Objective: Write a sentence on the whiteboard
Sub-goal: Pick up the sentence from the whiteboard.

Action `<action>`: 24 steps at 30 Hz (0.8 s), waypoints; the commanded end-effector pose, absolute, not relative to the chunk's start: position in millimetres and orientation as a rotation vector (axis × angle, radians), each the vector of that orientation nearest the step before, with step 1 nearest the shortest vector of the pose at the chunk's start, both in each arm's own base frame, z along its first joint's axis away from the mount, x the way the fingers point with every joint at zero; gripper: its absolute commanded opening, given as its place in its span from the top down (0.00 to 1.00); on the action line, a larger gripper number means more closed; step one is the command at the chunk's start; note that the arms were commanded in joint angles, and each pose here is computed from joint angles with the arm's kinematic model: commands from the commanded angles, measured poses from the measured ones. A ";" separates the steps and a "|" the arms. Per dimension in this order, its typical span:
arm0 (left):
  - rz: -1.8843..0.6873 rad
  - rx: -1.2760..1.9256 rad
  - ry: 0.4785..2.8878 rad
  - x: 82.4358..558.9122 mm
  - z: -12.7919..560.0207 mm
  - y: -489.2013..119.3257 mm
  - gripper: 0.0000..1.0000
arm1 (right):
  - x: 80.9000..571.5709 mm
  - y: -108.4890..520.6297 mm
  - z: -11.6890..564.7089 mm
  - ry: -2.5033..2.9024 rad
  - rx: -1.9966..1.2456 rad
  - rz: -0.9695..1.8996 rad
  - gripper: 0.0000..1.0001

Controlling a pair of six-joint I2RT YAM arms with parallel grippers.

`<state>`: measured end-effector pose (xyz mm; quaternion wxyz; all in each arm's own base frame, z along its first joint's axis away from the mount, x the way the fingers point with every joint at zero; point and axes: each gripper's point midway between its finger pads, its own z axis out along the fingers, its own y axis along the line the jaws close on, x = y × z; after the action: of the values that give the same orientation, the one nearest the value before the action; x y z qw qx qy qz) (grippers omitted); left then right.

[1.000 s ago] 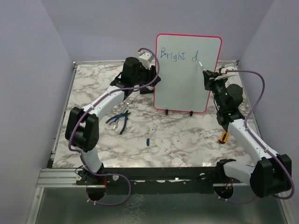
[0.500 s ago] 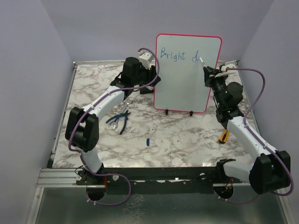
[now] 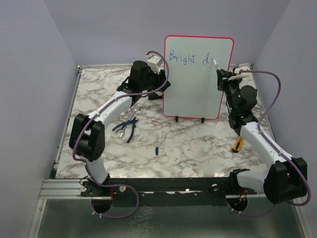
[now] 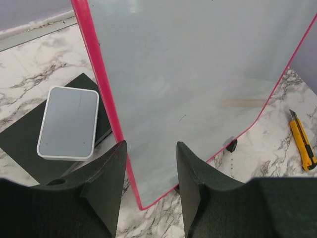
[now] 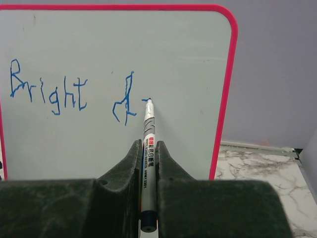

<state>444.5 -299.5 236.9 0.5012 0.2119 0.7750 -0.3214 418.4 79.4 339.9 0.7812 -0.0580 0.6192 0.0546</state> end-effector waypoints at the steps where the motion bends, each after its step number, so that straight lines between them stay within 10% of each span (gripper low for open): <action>1: -0.798 0.530 1.849 437.4 246.9 -300.7 0.54 | 423.8 74.5 356.9 1.301 -0.117 0.085 0.99; 24: -0.808 0.530 1.845 436.3 249.5 -301.9 0.54 | 430.1 93.1 335.1 1.381 -0.227 0.135 0.99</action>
<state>444.3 -299.7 236.9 0.5010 0.2120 0.7750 -0.3217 428.2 91.1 334.9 0.7695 -0.0920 0.6289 0.0618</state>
